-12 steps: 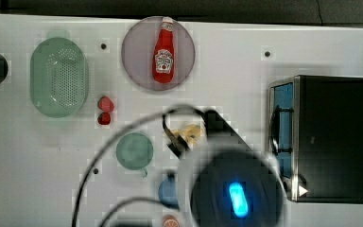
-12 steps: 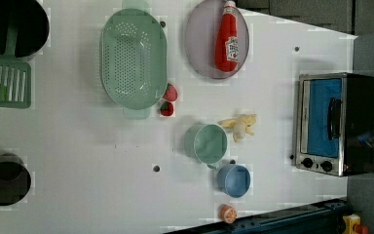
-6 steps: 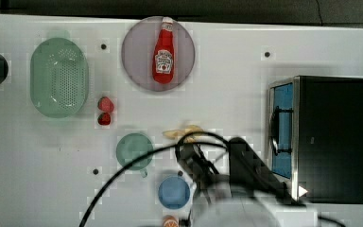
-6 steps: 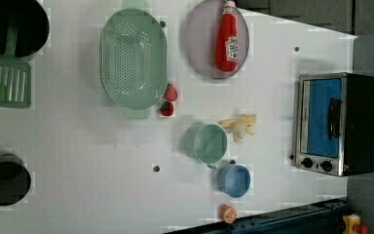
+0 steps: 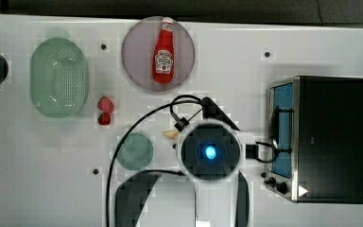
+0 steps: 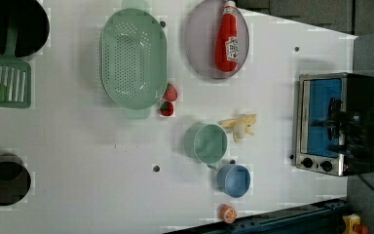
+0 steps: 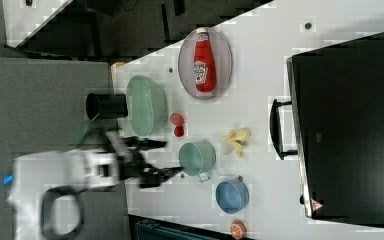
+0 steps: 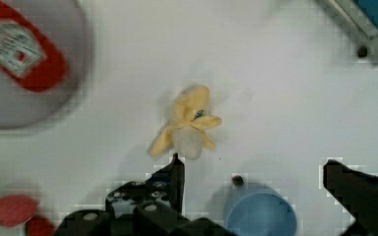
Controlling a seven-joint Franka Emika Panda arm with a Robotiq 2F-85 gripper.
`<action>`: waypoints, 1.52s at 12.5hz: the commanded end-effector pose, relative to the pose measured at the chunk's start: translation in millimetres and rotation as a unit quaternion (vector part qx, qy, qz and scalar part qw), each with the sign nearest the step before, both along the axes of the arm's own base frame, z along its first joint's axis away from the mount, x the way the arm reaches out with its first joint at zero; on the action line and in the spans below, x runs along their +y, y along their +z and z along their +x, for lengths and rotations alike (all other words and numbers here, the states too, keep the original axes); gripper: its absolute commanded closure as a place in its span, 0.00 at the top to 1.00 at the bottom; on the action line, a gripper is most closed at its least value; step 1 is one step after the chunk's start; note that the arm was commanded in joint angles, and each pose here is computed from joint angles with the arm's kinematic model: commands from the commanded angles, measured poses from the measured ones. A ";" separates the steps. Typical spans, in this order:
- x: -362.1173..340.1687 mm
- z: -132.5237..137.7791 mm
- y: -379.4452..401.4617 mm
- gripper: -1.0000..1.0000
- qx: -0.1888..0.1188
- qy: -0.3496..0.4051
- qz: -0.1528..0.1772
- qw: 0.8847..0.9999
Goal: Pick banana from table and place on oven.
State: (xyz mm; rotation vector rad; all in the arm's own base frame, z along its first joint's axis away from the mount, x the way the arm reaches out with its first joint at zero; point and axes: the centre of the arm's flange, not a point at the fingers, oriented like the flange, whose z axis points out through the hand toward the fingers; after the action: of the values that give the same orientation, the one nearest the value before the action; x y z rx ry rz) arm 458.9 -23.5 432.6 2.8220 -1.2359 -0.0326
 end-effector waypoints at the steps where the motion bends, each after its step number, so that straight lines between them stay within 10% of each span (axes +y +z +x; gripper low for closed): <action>1: 5.0 10.4 -32.8 1.00 -0.030 -0.015 0.011 0.999; 17: 7.3 19.4 -268.3 1.00 0.019 -0.010 0.013 1.000; 19: 7.5 18.4 -274.7 0.84 0.019 -0.010 0.013 1.000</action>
State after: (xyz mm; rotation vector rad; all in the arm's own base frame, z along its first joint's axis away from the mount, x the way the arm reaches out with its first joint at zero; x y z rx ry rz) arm 465.3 -27.2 148.3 2.8076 -1.2509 -0.1393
